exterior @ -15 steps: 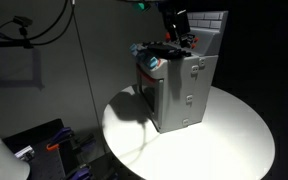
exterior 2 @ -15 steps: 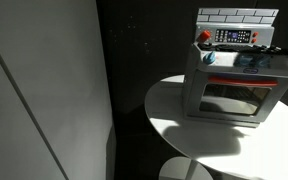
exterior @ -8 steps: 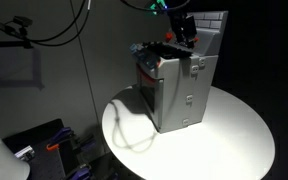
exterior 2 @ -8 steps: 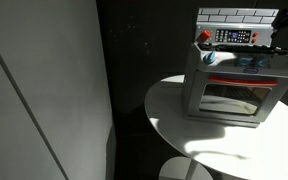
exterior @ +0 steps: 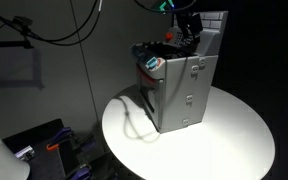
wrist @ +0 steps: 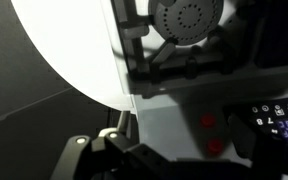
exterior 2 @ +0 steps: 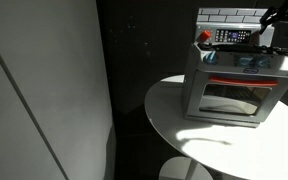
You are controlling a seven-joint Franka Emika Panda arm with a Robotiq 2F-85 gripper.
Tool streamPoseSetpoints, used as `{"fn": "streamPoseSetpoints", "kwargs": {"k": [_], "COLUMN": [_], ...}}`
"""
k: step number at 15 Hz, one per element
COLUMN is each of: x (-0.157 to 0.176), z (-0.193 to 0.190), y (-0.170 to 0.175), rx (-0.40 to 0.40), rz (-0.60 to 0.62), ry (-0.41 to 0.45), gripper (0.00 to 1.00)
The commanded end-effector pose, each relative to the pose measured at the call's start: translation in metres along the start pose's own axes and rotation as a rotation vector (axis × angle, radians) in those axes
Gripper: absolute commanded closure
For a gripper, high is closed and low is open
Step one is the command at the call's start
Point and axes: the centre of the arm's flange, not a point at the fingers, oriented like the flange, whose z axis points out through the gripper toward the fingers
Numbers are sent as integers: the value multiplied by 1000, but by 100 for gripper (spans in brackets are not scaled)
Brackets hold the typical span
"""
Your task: Press the top button on the right side of the stove
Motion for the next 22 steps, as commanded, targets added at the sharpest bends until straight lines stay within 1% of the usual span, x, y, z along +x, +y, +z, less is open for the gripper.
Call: {"fn": "streamPoseSetpoints", "kwargs": {"k": [1,11,22], "x": [21,33,45], "z": [5,21,26], "y": [-10,-13,-9], "rx": [-18,-35,-46], "rz": [24,46,61], "ry": [25,30,41], "gripper": [0,0,0]}}
